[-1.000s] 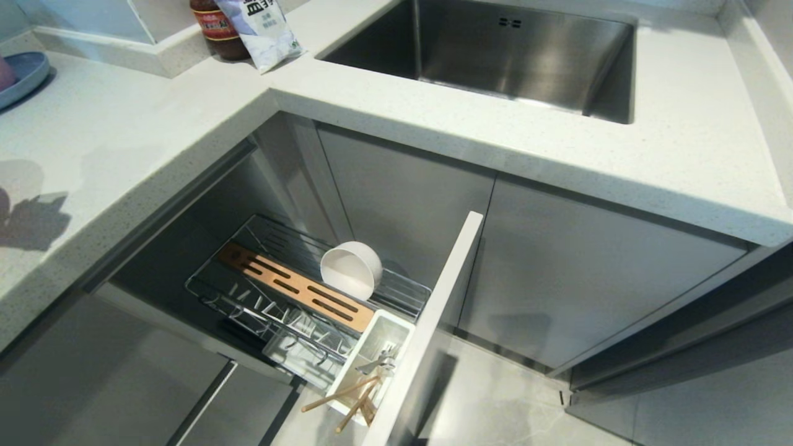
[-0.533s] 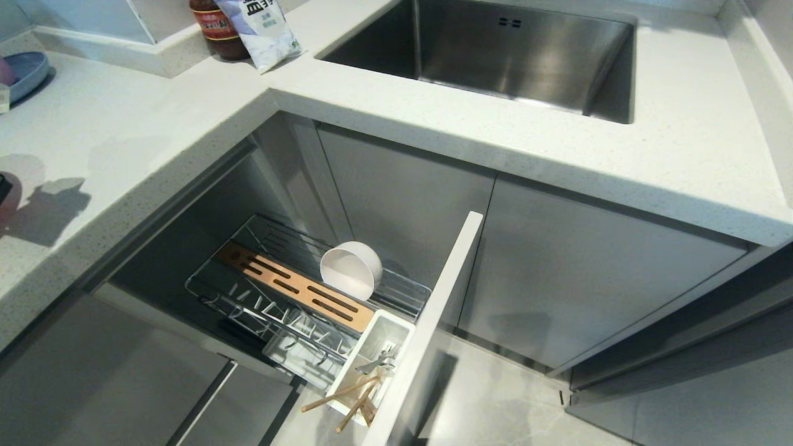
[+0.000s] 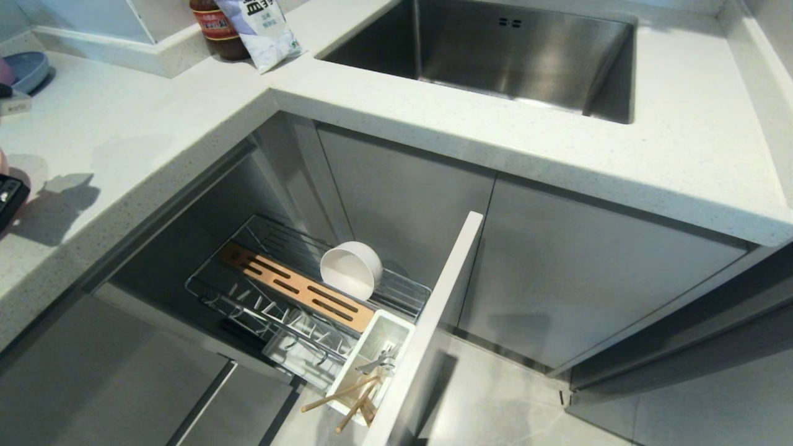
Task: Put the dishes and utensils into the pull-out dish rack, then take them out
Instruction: Take the bowl out of the cupboard
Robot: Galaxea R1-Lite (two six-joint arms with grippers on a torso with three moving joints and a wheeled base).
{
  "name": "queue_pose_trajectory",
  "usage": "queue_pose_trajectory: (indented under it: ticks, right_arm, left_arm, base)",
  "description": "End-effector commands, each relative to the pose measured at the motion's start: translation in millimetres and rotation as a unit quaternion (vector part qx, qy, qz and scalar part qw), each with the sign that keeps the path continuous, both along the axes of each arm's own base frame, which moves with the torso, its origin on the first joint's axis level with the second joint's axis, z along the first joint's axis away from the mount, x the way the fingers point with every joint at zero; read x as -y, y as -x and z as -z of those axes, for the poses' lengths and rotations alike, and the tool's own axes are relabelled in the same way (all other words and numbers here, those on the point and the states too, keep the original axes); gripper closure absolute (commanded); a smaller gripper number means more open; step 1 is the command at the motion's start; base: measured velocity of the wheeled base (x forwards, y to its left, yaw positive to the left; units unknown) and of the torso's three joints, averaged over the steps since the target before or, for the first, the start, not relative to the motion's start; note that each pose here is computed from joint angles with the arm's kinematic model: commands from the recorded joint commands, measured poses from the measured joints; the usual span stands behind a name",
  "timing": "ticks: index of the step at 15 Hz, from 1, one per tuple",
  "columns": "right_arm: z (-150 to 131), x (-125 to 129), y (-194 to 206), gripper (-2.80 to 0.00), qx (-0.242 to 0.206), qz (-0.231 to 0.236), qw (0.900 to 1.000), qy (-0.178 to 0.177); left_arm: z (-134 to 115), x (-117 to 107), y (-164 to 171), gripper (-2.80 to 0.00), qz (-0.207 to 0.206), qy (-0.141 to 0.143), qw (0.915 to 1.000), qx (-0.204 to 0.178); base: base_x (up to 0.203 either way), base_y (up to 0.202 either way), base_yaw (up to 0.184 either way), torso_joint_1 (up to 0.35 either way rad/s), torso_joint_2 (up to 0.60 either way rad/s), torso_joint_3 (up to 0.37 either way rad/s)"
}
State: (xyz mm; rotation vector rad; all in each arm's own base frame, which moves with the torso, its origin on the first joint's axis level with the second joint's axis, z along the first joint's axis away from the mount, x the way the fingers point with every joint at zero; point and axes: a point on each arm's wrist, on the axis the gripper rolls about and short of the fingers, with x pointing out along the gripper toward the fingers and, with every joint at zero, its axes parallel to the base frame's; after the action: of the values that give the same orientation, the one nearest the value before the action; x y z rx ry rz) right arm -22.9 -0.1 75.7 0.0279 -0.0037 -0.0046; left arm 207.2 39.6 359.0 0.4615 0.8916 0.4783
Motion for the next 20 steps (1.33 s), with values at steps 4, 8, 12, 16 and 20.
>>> queue_pose_trajectory:
  ticks: [4,8,12,16,20]
  right_arm:
    - [0,0,0,0.00,0.000,0.000,1.000,0.000]
    - [0,0,0,0.00,0.001,0.000,1.000,-0.001]
    - [0,0,0,0.00,0.000,0.000,1.000,0.000]
    - [0,0,0,0.00,0.000,0.000,1.000,-0.001]
    - [0,0,0,0.00,0.001,0.000,1.000,-0.001]
  left_arm:
    - [1,2,-3,-2.80,0.007,-0.001,1.0000,-0.002]
    - [-6,6,7,-2.80,0.023,0.013,0.9994,0.021]
    - [-26,18,40,-2.80,0.084,0.109,0.9828,0.124]
    - [-56,40,90,-2.80,0.106,0.302,0.8937,0.315]
    - [-66,52,117,-2.80,0.111,0.470,0.7701,0.417]
  base:
    - [0.000,0.000,0.000,0.000,0.00,0.000]
    - [0.000,0.000,0.000,0.000,0.00,0.000]
    - [0.000,0.000,0.000,0.000,0.00,0.000]
    - [0.000,0.000,0.000,0.000,0.00,0.000]
    - [0.000,0.000,0.000,0.000,0.00,0.000]
